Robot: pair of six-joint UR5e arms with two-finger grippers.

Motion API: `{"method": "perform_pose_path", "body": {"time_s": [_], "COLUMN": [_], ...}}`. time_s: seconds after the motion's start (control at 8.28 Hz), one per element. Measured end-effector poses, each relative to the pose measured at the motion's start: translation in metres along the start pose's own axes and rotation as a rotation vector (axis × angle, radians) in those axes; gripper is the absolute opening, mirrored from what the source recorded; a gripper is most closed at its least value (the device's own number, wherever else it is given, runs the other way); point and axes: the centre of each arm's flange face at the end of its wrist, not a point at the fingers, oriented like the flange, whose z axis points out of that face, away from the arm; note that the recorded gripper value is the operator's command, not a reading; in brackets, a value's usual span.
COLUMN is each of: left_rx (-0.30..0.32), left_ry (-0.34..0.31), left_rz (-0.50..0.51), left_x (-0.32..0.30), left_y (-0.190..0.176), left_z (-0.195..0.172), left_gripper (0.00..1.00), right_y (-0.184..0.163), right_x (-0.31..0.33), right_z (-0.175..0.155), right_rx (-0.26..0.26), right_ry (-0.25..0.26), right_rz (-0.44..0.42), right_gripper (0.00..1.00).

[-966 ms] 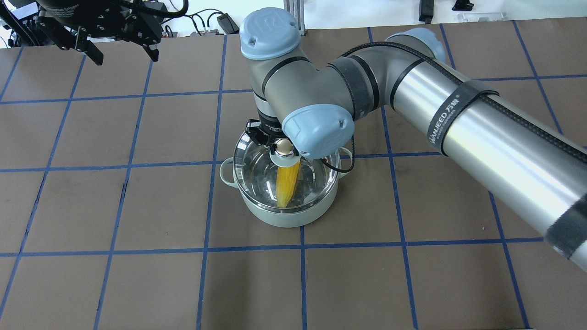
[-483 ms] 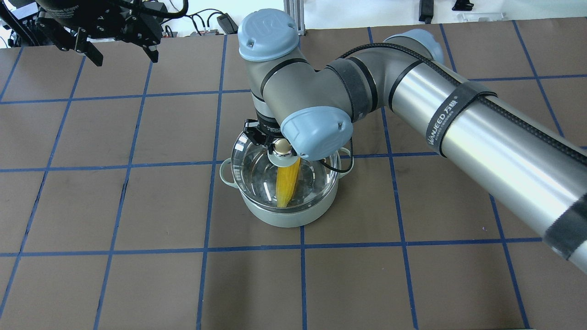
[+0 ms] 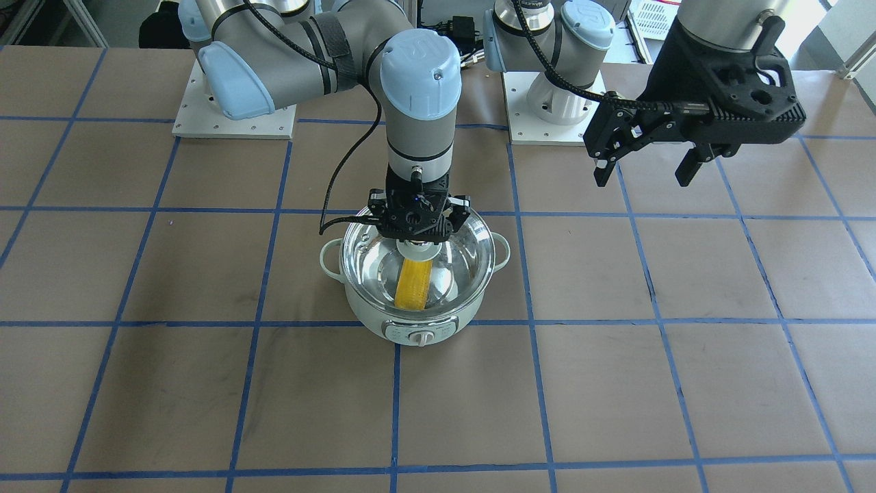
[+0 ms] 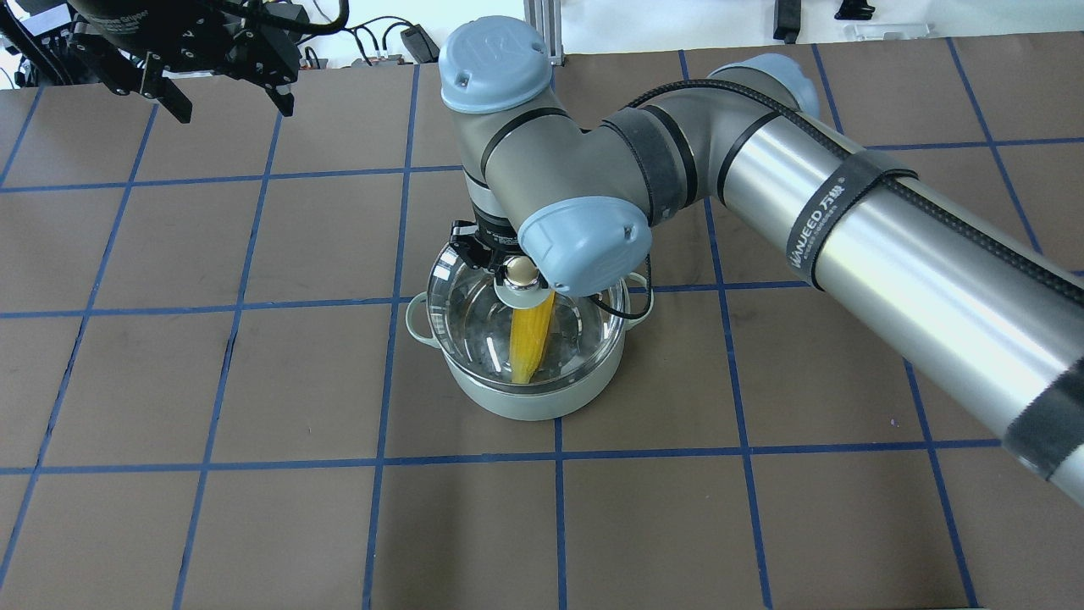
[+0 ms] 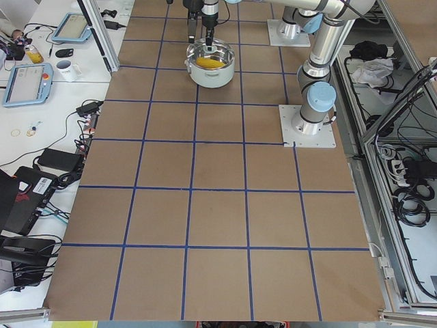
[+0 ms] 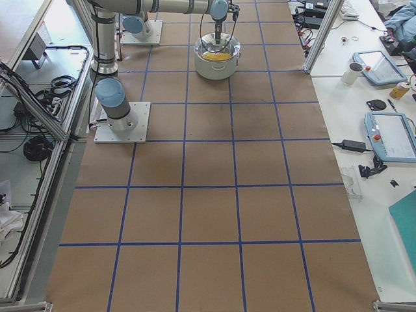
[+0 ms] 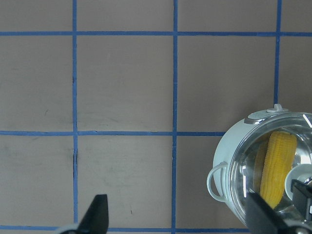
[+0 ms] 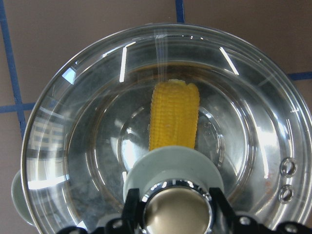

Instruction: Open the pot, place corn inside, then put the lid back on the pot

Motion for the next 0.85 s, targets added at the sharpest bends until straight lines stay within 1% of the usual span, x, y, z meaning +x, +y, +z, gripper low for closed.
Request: {"method": "perform_pose_path", "body": {"time_s": [0.85], "left_rx": [0.000], "left_ry": [0.000], "left_rz": [0.000], "left_x": [0.0000], "left_y": [-0.0004], "left_z": [0.0002], "left_gripper": [1.00], "right_y": [0.0012], "right_x": [0.0010], "right_z": [0.0003], "right_rx": [-0.008], "right_ry": [0.007], "right_rz": [-0.009], "right_gripper": [0.33]}}
